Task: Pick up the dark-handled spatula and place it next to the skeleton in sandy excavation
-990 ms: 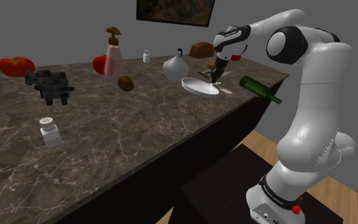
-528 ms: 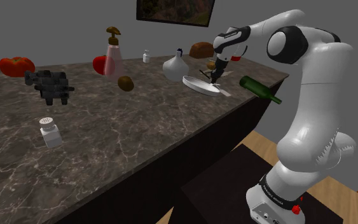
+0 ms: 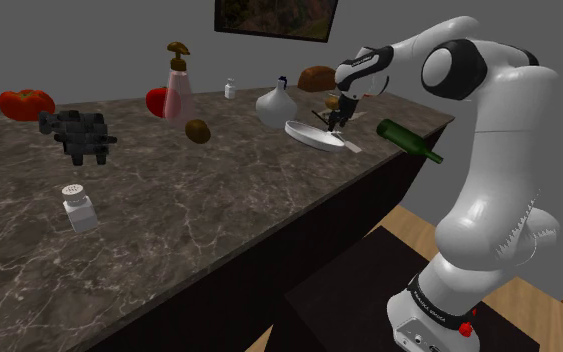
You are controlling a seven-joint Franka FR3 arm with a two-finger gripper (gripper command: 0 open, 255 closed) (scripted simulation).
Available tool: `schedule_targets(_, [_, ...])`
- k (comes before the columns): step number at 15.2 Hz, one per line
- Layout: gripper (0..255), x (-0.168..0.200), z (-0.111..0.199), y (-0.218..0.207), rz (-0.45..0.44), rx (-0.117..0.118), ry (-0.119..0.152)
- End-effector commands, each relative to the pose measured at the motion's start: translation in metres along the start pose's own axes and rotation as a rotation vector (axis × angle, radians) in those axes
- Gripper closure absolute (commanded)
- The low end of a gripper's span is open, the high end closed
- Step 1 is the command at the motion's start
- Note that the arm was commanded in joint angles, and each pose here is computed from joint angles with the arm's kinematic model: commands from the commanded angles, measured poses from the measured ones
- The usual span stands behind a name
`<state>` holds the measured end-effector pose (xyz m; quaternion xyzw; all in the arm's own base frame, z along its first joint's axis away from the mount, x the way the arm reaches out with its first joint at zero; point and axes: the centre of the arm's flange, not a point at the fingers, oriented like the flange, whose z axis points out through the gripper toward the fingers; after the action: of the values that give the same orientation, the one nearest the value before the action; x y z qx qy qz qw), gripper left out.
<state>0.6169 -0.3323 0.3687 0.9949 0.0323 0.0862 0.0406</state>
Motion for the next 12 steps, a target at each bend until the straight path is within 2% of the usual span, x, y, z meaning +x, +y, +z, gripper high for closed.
schedule_targets(1, [0,0.002,0.010,-0.009,-0.014,0.089,-0.103])
schedule_targets(5, [0,0.008,-0.039,-0.004,-0.014,0.089,-0.103])
schedule_targets(12, [0,0.008,-0.039,-0.004,-0.014,0.089,-0.103])
